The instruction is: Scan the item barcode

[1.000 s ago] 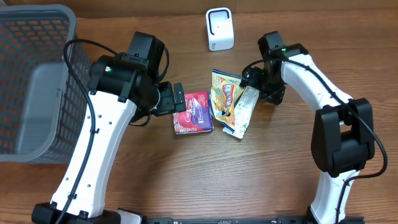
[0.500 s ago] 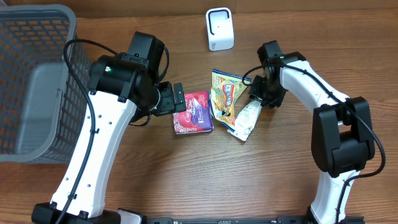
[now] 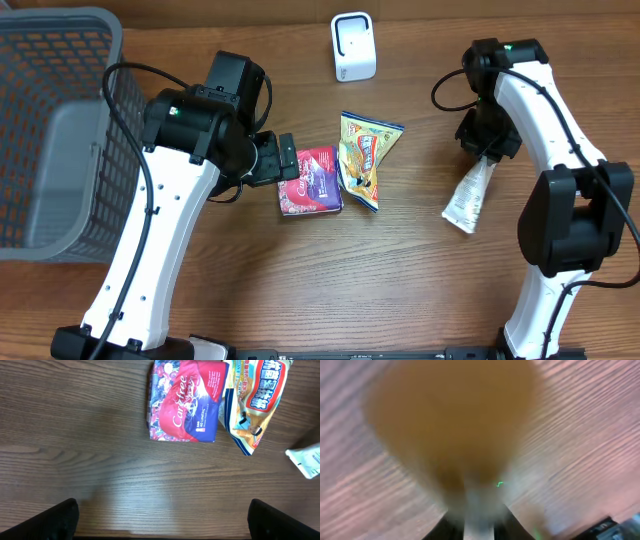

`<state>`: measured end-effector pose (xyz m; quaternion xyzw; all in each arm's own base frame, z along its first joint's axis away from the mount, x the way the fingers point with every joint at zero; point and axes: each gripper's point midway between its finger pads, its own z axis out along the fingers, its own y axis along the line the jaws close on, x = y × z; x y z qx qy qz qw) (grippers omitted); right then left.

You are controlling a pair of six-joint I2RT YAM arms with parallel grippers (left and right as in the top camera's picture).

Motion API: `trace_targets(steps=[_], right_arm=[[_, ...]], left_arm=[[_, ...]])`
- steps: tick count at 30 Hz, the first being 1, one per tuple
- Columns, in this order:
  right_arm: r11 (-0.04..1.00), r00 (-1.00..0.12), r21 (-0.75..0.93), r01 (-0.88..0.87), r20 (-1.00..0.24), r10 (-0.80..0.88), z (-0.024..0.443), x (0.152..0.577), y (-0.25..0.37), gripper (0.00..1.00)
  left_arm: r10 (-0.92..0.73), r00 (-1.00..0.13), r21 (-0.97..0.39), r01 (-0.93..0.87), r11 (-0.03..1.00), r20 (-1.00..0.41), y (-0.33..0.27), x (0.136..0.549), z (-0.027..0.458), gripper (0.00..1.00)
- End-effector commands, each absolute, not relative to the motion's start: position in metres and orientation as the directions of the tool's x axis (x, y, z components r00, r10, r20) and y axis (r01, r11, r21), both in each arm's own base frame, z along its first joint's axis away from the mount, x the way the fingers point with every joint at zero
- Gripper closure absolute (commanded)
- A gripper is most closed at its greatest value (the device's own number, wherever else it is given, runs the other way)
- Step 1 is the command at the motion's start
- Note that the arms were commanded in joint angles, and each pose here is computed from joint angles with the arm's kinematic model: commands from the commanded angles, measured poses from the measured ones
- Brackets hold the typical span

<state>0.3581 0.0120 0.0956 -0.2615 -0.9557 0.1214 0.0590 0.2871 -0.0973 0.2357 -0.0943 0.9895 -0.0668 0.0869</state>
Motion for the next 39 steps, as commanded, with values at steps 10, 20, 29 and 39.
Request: trace_targets(steps=[10,20,29,39], right_arm=[[0.901,-0.92,-0.201,0.385,-0.005,0.392,0.101,0.376,0.036,0.65],[0.855,-0.925,-0.368,0.364,-0.035,0.379,0.081,0.361,0.015,0.42],[0.804,-0.922,-0.454,0.385,-0.146,0.359,0.053,0.366,-0.002,0.39],[0.796,-0.921,-0.465,0.387,-0.166,0.351,0.021,0.358,-0.008,0.39]], left_arm=[[-0.186,-0.964,-0.15,-0.159,0.976,-0.189,-0.096,0.289,0.243,0.0],[-0.186,-0.964,-0.15,-0.159,0.976,-0.189,-0.096,0.289,0.243,0.0],[-0.186,-0.964,-0.15,-0.159,0.976,-0.189,-0.096,0.289,0.243,0.0],[-0.186,-0.964,-0.15,-0.159,0.976,-0.189,-0.096,0.289,0.243,0.0]])
